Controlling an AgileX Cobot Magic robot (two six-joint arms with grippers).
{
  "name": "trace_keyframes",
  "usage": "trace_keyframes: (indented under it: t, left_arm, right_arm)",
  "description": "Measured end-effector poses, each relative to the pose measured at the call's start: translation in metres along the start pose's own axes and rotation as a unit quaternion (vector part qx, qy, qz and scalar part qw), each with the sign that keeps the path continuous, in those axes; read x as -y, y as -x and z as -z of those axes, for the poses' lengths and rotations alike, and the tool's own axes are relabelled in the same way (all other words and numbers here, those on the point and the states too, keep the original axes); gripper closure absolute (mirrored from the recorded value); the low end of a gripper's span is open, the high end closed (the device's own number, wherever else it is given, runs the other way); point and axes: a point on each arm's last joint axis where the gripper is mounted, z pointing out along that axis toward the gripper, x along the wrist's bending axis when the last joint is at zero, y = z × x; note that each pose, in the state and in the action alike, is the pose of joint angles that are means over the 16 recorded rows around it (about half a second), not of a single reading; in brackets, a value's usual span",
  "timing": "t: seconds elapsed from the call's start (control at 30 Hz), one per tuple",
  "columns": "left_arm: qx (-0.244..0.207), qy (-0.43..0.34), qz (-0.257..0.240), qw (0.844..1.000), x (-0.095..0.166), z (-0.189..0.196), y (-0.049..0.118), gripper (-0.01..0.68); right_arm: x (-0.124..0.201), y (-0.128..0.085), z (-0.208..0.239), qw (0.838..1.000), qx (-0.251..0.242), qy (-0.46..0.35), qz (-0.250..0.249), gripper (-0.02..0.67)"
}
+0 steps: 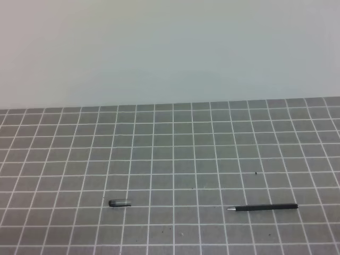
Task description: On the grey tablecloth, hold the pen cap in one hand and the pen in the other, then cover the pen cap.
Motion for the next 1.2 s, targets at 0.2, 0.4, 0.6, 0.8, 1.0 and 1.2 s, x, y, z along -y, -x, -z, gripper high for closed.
trace_keyframes:
  t: [0.2, 0.4, 0.6, 0.8, 1.0, 1.2]
  left_arm:
    - [0.015, -0.003, 0.078, 0.997, 0.0006, 0.0, 0.0027, 0.676]
    - [0.035, 0.0, 0.176, 0.984, -0.0007, 0.0001, 0.0062, 0.676]
    - [0.048, 0.006, 0.243, 0.969, -0.0026, 0.0003, 0.0081, 0.676]
    - [0.052, 0.014, 0.26, 0.964, -0.0042, 0.0004, 0.0084, 0.676]
    - [0.052, 0.019, 0.257, 0.965, -0.0047, 0.0004, 0.0077, 0.676]
    - [0.052, 0.023, 0.235, 0.97, -0.0051, 0.0004, 0.0076, 0.676]
  right_arm:
    - [-0.0015, 0.0001, 0.0, 1.0, 0.001, 0.008, -0.006, 0.652]
    - [-0.003, 0.0003, 0.0, 1.0, 0.001, 0.016, -0.014, 0.652]
    - [-0.0023, 0.0003, 0.0, 1.0, 0.001, 0.012, -0.015, 0.652]
    - [0.0004, 0.0, 0.0, 1.0, 0.0, -0.003, 0.0, 0.652]
    - [0.0035, -0.0003, 0.0001, 1.0, -0.002, -0.019, 0.02, 0.652]
    - [0.0062, -0.0005, 0.0002, 0.999, -0.004, -0.034, 0.031, 0.652]
